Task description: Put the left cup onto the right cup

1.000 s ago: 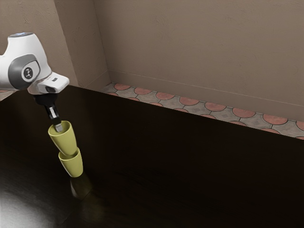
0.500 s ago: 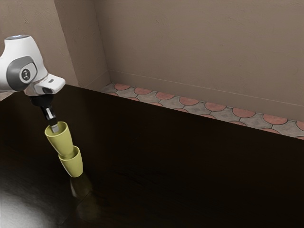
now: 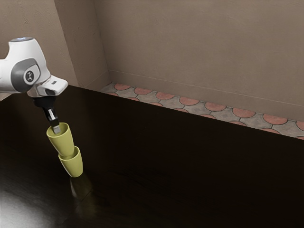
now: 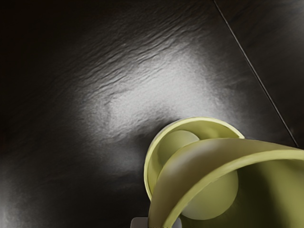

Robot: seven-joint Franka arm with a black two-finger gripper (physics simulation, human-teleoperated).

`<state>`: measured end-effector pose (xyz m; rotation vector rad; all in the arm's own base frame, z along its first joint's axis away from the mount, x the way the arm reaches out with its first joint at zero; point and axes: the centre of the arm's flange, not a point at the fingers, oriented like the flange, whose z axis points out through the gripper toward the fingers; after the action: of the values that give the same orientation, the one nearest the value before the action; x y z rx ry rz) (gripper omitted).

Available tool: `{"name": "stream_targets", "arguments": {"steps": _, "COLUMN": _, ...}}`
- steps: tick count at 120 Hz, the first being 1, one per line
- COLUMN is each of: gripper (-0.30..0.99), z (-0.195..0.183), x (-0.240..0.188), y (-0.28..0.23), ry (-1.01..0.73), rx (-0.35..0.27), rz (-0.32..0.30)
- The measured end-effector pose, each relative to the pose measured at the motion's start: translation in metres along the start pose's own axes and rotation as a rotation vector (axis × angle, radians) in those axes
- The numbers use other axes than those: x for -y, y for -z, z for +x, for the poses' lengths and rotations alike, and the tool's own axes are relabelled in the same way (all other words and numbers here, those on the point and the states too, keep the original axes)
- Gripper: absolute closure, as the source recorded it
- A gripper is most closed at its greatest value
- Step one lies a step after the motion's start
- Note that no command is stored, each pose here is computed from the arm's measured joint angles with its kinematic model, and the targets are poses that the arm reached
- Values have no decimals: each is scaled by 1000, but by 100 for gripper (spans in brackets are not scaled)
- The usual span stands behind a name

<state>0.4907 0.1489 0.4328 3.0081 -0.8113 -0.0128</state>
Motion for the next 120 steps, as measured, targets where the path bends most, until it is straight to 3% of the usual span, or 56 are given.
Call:
{"name": "stream_targets", "arguments": {"steps": 86, "gripper": 78, "z": 8, "x": 1, "y": -21, "ry": -5, "rx": 15, "rz": -6}}
{"name": "stream_targets", "arguments": {"steps": 120, "gripper": 46, "z": 12, "x": -3, "y": -21, "ry": -15, "rx": 11, "rz": -9}}
